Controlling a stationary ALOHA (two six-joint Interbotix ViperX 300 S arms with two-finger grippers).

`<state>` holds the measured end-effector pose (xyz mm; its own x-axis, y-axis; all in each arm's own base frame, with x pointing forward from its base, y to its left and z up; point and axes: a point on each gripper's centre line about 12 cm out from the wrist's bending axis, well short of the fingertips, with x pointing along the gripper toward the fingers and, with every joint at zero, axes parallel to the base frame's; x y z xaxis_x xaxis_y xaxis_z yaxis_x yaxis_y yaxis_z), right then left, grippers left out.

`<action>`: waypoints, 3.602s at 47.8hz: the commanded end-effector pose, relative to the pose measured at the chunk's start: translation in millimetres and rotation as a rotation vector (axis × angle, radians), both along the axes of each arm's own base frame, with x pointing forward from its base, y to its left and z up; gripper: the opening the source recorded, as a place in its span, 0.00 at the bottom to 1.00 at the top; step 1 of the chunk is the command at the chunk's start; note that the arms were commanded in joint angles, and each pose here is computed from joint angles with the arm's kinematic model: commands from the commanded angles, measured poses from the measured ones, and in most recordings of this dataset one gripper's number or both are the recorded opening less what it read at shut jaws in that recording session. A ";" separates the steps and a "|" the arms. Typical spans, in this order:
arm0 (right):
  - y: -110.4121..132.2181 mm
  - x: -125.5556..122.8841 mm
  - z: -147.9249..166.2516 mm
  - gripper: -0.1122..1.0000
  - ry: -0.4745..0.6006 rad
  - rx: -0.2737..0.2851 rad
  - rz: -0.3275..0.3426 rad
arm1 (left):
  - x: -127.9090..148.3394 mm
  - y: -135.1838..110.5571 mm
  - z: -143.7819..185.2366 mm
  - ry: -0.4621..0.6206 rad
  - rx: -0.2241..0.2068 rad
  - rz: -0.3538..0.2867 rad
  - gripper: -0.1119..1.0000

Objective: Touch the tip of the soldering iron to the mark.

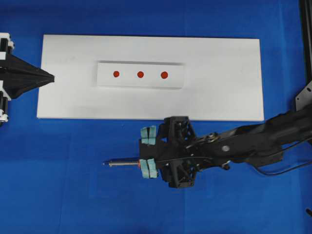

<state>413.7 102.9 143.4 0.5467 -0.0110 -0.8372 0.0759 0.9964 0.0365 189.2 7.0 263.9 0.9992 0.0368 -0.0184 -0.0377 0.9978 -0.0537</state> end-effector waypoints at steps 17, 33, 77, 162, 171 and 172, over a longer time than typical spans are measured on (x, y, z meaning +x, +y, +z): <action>-21.3 -32.8 110.5 0.83 -0.126 -0.035 -0.061 | -0.9 0.5 6.1 -0.014 -0.007 0.003 0.10; -43.9 -30.1 113.7 0.83 -0.132 -0.060 -0.108 | -0.9 0.5 5.7 -0.011 -0.009 0.003 0.10; -148.1 -47.1 141.6 0.83 -0.224 -0.178 -0.200 | -0.9 0.5 5.5 -0.010 -0.012 0.003 0.10; -134.2 -248.9 131.5 0.80 -0.532 -0.086 -0.236 | -1.3 0.5 6.7 -0.017 -0.012 0.003 0.10; -133.9 -248.5 131.1 0.80 -0.538 -0.085 -0.233 | -1.3 0.5 6.7 -0.017 -0.012 0.003 0.10; -133.9 -248.2 131.5 0.80 -0.538 -0.084 -0.234 | -1.4 0.2 6.0 -0.016 -0.012 0.001 0.10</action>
<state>163.3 -31.2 270.8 0.8628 -0.2393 -0.4454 0.2886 0.9564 0.0451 186.2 6.9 265.8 0.9992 0.0368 -0.0153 -0.0377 0.9971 -0.0659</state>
